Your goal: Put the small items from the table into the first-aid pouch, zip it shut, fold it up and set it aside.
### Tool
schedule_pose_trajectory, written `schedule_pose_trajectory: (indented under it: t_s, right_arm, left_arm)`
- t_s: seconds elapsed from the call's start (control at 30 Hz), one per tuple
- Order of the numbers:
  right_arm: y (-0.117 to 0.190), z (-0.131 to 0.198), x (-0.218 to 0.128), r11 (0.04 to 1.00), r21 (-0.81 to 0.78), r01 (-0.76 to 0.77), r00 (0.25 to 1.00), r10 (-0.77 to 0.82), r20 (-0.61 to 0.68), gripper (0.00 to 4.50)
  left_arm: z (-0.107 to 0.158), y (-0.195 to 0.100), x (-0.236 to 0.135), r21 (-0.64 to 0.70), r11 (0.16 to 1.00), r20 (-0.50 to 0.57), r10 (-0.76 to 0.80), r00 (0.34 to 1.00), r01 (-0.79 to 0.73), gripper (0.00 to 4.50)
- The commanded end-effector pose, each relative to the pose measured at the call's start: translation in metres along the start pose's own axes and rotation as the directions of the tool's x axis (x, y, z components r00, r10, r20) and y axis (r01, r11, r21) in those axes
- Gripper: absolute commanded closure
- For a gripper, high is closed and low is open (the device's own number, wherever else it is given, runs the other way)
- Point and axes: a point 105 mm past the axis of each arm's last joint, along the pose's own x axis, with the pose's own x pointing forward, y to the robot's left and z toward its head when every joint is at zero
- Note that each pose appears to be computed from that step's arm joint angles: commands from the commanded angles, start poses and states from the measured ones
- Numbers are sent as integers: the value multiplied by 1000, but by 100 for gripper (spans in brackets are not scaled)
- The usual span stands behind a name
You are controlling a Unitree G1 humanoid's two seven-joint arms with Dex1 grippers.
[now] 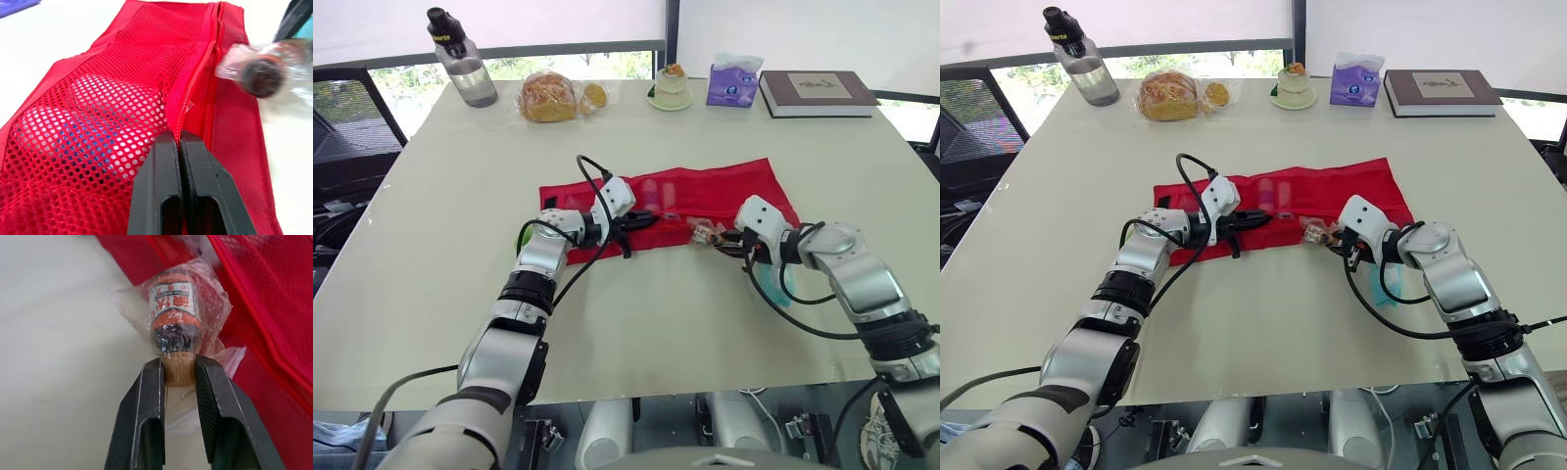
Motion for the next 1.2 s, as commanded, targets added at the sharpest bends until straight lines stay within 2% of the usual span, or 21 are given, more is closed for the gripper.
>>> schedule_pose_trajectory:
  t_s: [0.03,0.27,0.57,0.97,1.2]
  right_arm:
    - [-4,11,5,991,44,123,992,-123,3,417]
    - [-6,17,12,970,129,205,979,-204,-24,417]
    - [-25,22,11,869,340,361,929,-365,-53,417]
    - [-11,45,47,779,524,344,923,-382,-39,417]
    - [-23,55,63,704,598,383,892,-449,-43,417]
  left_arm:
    - [26,-4,2,6,1000,123,-16,992,16,450]
    - [28,-13,3,4,999,145,-37,989,37,450]
    - [19,-20,2,19,998,114,-55,992,54,450]
    - [20,-24,5,33,997,111,-79,991,76,450]
    - [20,-25,5,34,997,113,-79,990,76,450]
